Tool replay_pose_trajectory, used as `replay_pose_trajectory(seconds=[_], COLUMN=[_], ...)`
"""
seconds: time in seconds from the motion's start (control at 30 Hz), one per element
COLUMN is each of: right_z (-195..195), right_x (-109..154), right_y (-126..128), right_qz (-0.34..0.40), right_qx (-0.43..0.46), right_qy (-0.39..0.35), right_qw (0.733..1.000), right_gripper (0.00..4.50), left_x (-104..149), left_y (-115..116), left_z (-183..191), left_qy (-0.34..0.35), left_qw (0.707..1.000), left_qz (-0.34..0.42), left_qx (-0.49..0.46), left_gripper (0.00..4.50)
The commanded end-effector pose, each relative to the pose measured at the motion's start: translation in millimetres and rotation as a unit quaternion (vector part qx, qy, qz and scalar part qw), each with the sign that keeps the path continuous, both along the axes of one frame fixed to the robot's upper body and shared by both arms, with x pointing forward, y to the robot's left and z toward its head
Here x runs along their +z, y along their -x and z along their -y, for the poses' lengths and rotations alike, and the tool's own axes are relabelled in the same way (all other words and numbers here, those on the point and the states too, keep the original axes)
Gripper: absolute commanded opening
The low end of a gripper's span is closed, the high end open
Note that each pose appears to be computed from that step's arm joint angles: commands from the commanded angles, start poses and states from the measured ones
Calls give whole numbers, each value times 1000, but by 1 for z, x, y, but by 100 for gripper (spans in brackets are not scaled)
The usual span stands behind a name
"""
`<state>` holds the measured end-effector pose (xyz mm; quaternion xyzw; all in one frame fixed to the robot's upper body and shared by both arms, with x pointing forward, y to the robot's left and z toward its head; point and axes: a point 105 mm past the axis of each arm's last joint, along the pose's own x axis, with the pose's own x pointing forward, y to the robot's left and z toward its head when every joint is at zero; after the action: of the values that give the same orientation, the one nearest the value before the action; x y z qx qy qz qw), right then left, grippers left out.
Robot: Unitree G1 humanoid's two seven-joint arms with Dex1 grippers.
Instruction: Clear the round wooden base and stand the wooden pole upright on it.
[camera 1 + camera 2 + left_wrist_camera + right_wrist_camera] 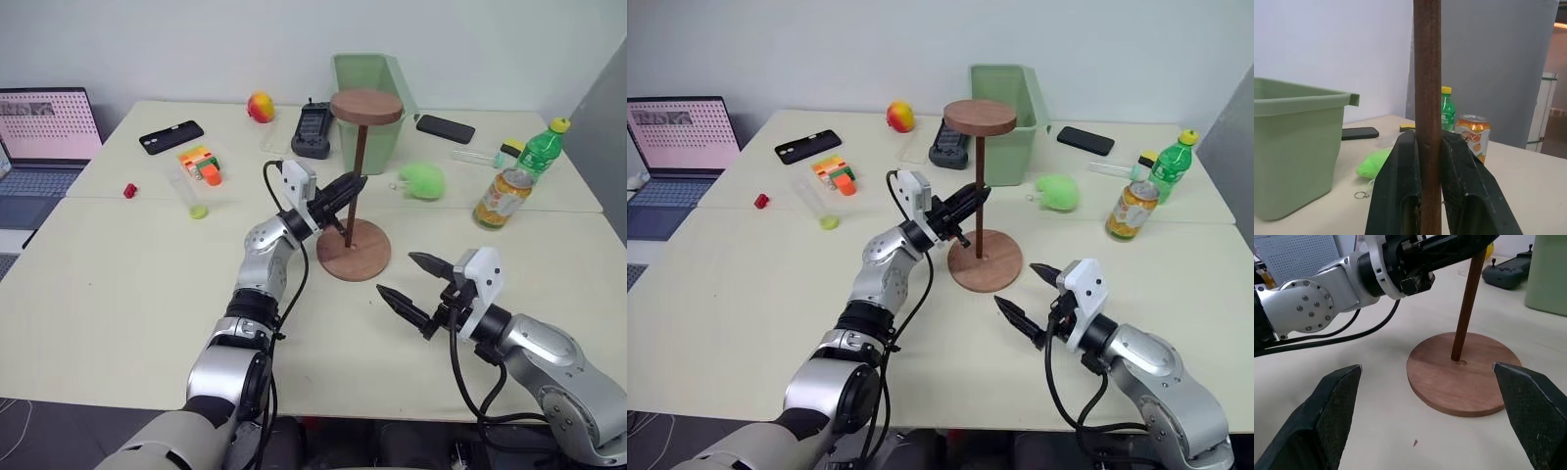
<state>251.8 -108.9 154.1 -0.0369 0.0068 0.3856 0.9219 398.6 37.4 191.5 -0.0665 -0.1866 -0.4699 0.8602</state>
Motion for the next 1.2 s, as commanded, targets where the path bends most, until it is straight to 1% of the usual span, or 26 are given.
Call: replay_pose_trajectory(seconds=[0.03, 0.27, 0.6, 0.73, 0.8, 1.0, 1.2], right_z=[-1, 0, 0, -1, -1, -2, -1], right_x=[14, 17, 19, 19, 19, 20, 20], right_y=[0, -1, -1, -3, -3, -4, -3], right_qz=[23, 26, 28, 29, 29, 29, 30], right_qx=[0, -8, -13, -14, -13, -14, -18], right_qy=[-10, -10, -11, -13, -13, -16, -17], right_qw=[1000, 1000, 999, 999, 999, 999, 999], right_gripper=[450, 450, 450, 450, 450, 450, 450], left_x=[2, 0, -15, -35, -43, -58, -77], left_y=[0, -1, 5, 10, 8, -1, 2], left_z=[8, 16, 12, 6, 1, -19, -34], left_qy=[6, 13, -36, -71, -85, -132, -169], left_qw=[1000, 1000, 999, 997, 996, 990, 983], left_qz=[2, -9, 25, 15, -2, -39, -69], left_qx=[-9, -19, -14, -21, -14, 13, 14], left_gripper=[25, 25, 25, 25, 25, 25, 25])
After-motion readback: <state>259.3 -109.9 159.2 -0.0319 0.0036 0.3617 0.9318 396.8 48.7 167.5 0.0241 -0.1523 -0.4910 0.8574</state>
